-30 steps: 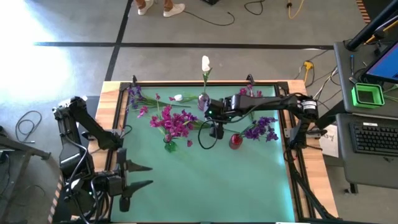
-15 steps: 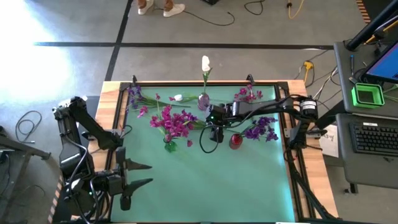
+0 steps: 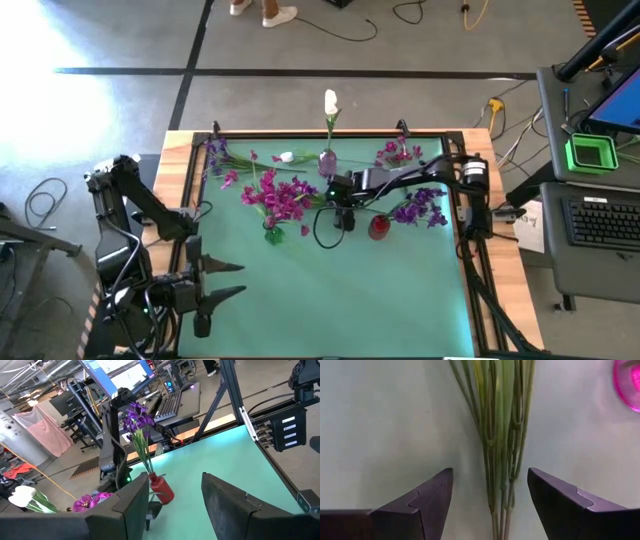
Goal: Sort flowers into vase by color
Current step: Put the bottom violet flowers into the red flower vase
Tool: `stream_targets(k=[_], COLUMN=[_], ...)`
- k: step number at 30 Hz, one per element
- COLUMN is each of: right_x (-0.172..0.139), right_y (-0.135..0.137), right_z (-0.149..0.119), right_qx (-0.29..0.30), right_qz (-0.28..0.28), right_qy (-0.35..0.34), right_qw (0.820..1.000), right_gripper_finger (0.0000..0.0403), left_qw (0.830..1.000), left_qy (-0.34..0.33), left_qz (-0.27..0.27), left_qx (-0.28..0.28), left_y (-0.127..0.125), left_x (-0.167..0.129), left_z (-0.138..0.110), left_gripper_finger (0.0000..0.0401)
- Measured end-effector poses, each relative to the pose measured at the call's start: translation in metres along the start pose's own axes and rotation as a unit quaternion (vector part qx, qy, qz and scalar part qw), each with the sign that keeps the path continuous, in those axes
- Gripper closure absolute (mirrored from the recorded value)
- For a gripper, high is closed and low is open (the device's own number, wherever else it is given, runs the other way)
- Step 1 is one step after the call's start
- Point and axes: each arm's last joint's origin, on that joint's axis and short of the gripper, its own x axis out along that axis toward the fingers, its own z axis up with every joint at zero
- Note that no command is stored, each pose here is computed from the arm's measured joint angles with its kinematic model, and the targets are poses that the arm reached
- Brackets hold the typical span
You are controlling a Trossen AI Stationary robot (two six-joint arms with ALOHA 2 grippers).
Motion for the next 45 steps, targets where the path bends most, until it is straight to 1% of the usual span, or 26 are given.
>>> stream_targets(k=[4,7,10,16,20,25,30,38,45], right_x=[0.007,0.011,0.011,0.005,-0.002,-0.021,-0.051,-0.113,-0.171], right_y=[0.001,0.001,0.002,0.001,-0.001,-0.003,-0.007,-0.012,-0.018], right_z=[0.002,0.002,0.002,0.002,0.002,0.004,0.005,0.007,-0.001], right_qx=[0.01,0.013,0.014,0.016,0.021,0.025,0.034,0.046,0.043], right_qz=[0.001,0.003,0.008,0.005,-0.006,-0.009,-0.04,-0.049,-0.065], right_qy=[0.005,0.012,0.014,0.011,0.005,-0.009,-0.032,-0.12,-0.202], right_qw=[1.0,1.0,1.0,1.0,1.0,1.0,0.998,0.991,0.976], right_gripper_finger=[0.0159,0.0182,0.0226,0.0331,0.0381,0.038,0.038,0.038,0.038], left_qw=[1.0,1.0,1.0,1.0,1.0,1.0,1.0,1.0,1.0], left_qy=[0.0,0.001,0.001,0.001,0.001,0.001,0.001,0.001,0.0], left_qz=[0.0,0.001,0.001,0.001,0.001,0.001,0.0,0.0,0.001], left_qx=[0.0,0.002,0.002,0.001,0.001,0.001,0.001,0.0,0.0], left_y=[0.0,0.0,0.0,0.0,0.0,0.0,0.0,0.0,0.0], left_x=[0.0,0.0,0.0,0.0,0.0,0.0,0.0,0.0,0.0], left_z=[0.0,0.0,0.0,0.0,0.0,0.0,0.0,0.0,0.0], left_gripper_finger=[0.0232,0.0232,0.0232,0.0232,0.0232,0.0232,0.0232,0.0232,0.0232])
